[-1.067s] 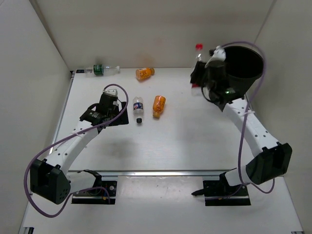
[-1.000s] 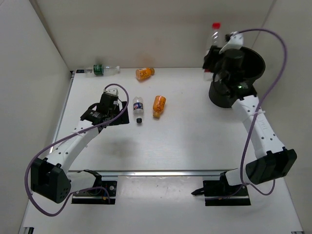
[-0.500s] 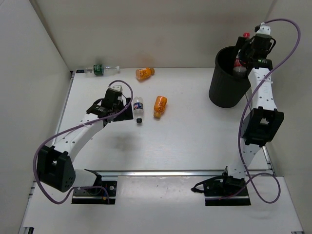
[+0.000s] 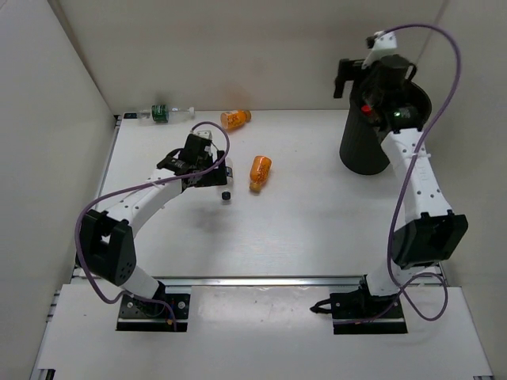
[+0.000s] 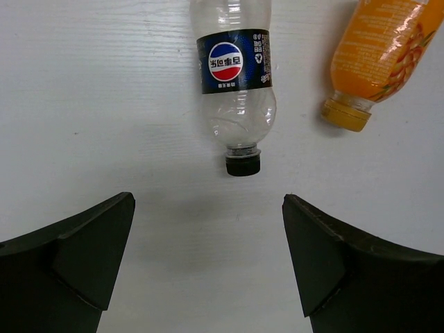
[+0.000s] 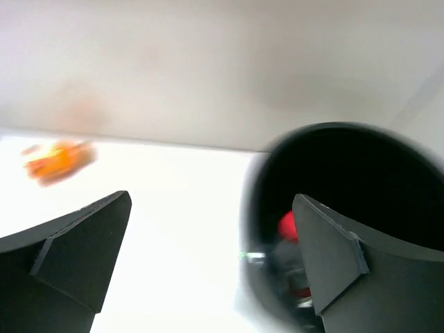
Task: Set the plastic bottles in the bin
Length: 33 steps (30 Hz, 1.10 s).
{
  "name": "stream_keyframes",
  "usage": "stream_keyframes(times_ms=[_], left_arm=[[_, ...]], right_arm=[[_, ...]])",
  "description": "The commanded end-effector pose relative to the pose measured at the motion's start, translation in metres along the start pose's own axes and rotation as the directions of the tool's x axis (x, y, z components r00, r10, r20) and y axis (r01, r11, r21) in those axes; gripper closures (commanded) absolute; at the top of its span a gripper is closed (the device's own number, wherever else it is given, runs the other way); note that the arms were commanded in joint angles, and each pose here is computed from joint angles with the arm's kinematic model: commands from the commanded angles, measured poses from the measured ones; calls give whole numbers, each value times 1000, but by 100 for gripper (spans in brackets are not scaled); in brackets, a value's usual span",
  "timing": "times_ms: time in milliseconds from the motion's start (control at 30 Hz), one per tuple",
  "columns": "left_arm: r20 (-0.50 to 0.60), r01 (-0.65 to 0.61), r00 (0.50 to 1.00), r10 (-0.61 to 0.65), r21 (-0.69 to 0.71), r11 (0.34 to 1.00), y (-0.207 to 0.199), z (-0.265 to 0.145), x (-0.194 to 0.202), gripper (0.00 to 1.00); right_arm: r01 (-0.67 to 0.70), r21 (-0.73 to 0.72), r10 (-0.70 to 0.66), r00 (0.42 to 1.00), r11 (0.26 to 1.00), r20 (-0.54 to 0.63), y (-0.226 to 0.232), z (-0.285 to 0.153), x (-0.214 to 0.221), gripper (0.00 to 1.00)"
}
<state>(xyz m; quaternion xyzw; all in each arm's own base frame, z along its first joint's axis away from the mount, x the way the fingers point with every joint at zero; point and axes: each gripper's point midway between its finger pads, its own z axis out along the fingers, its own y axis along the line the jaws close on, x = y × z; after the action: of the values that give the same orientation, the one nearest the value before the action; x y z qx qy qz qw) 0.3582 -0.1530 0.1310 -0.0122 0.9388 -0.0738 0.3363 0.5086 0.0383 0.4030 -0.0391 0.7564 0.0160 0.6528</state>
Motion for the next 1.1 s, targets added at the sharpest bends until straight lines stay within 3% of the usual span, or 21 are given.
stream_keyframes(times_ms=[0, 100, 300, 467, 667, 900, 933, 1067], left_arm=[[66, 17, 998, -19, 27, 999, -8, -11, -23, 2], [77, 19, 997, -20, 14, 1000, 2, -18, -23, 1], [85, 70, 994, -64, -65, 995, 42, -35, -8, 1], [107, 130, 987, -120, -90, 987, 70, -57, 3, 1], [139, 152, 982, -127, -186, 971, 98, -75, 13, 1], [145, 168, 979, -142, -185, 968, 100, -78, 12, 2], [147, 155, 981, -129, -179, 972, 98, -78, 11, 1], [153, 173, 977, -148, -164, 971, 94, -74, 6, 1]], right_arm=[[36, -150, -45, 997, 988, -63, 74, -2, 44, 1], [42, -253, -78, 988, 967, -133, 146, -11, 88, 1], [-172, -379, 49, 949, 909, -313, 229, -18, 157, 1], [-268, -343, 102, 896, 901, -432, 255, 1, 215, 1], [-285, -246, 103, 820, 926, -563, 269, 30, 277, 1], [-276, -196, 106, 791, 941, -603, 282, 32, 306, 2], [-269, -189, 103, 788, 944, -606, 284, 32, 310, 5], [-274, -182, 115, 793, 944, -598, 282, 31, 301, 49]])
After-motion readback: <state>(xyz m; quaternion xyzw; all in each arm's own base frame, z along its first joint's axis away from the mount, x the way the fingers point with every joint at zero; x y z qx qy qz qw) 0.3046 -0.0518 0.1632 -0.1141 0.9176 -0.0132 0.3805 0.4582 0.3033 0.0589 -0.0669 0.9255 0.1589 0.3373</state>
